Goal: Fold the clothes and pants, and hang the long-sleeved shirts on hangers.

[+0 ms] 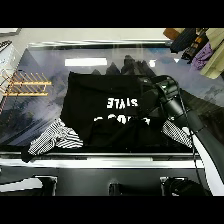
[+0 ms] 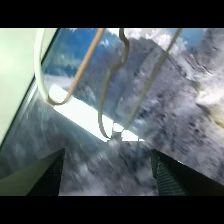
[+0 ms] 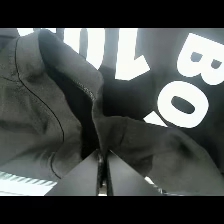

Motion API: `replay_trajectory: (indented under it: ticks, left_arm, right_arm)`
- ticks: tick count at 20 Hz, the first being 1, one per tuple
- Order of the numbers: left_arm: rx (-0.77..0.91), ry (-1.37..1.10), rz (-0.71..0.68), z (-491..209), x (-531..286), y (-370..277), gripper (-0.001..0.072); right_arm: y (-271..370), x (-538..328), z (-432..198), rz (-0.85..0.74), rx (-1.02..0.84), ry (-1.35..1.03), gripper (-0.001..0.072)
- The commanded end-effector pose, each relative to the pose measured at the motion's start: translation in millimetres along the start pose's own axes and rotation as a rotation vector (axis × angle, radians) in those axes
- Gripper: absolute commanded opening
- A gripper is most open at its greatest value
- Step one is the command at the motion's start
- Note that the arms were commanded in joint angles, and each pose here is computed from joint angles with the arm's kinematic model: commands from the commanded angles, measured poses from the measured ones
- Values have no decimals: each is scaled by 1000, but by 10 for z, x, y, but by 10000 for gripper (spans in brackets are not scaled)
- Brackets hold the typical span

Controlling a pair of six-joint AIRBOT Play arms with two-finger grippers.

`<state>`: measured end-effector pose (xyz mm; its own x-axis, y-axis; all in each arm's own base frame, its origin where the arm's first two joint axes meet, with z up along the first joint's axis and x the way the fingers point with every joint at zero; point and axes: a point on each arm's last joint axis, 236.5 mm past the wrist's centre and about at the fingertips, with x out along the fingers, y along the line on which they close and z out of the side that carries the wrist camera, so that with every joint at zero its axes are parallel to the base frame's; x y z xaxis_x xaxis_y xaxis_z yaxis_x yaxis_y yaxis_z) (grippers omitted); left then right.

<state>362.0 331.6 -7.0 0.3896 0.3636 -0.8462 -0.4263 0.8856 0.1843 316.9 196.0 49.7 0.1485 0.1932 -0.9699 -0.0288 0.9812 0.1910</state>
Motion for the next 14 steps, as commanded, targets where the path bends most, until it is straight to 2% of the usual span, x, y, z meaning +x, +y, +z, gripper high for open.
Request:
replay_trajectory:
  ticks: [1, 8, 14]
  left_arm:
    - [110, 29, -9, 41, 318, 27, 617]
    - [228, 91, -46, 22, 910, -27, 611]
    - [274, 183, -96, -237, 1070, -126, 600]
  right_arm:
    - [10, 3, 10, 3, 14, -4, 43]
    - [-1, 3, 5, -2, 57, -2, 43]
    - [14, 3, 36, 6, 98, -15, 43]
